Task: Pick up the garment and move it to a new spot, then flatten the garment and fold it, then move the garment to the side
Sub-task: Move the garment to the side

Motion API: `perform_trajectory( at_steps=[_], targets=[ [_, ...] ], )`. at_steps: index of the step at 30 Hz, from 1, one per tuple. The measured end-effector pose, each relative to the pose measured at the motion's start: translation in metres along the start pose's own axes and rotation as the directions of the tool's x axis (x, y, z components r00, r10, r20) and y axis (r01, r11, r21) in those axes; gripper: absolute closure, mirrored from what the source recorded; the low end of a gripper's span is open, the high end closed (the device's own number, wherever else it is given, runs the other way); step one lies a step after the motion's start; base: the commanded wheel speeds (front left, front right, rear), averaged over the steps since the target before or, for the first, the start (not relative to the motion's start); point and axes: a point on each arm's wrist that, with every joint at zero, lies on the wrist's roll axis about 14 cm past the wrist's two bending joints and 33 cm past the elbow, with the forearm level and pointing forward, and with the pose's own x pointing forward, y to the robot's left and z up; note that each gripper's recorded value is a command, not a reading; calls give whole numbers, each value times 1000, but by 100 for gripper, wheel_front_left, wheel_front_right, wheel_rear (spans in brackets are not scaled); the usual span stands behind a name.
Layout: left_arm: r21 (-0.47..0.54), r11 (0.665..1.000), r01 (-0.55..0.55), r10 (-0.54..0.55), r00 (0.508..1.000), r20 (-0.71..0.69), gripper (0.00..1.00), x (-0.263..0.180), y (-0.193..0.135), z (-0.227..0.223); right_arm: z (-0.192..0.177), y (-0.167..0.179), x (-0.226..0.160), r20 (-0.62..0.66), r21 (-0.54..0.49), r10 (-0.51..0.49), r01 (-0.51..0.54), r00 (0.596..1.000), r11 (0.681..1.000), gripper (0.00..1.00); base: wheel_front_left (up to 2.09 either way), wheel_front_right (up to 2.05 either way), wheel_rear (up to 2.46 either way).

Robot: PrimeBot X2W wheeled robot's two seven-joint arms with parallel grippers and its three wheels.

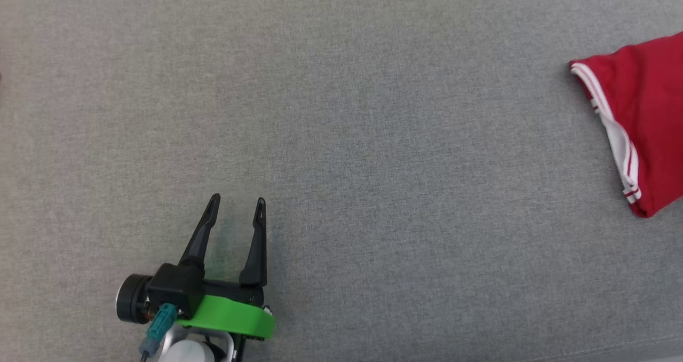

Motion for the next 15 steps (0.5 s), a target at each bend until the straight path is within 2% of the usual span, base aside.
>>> perform_trajectory(
  at_steps=[4, 5, 6, 7, 11, 15],
  targets=[
    [-2, 1000, 5, -5, 999, -42, 0, 4, 1, -16, -8, -34, 7, -16, -30, -102, 102, 995, 994, 100, 0, 0, 0],
    [0, 1000, 4, -4, 999, -52, 0, 4, 2, -20, -8, -40, 8, -16, -44, -120, 120, 993, 992, 87, 0, 0, 0],
    [0, 1000, 2, -2, 998, -60, 0, 4, 3, -23, -10, -44, 10, -19, -58, -135, 134, 991, 989, 65, 0, 0, 0],
    [1, 1000, -1, 1, 998, -68, 0, 5, 4, -26, -11, -47, 11, -14, -64, -148, 146, 989, 987, 0, 0, 0, 0],
    [-18, 1000, -23, 21, 997, -78, 0, 6, 11, -30, -9, -51, 17, 13, -84, -172, 173, 985, 981, 0, 0, 0, 0],
    [-21, 999, -28, 27, 998, -63, 0, 6, 11, -25, -1, -41, 19, 64, -108, -150, 156, 987, 982, 0, 0, 0, 0]
  ],
)
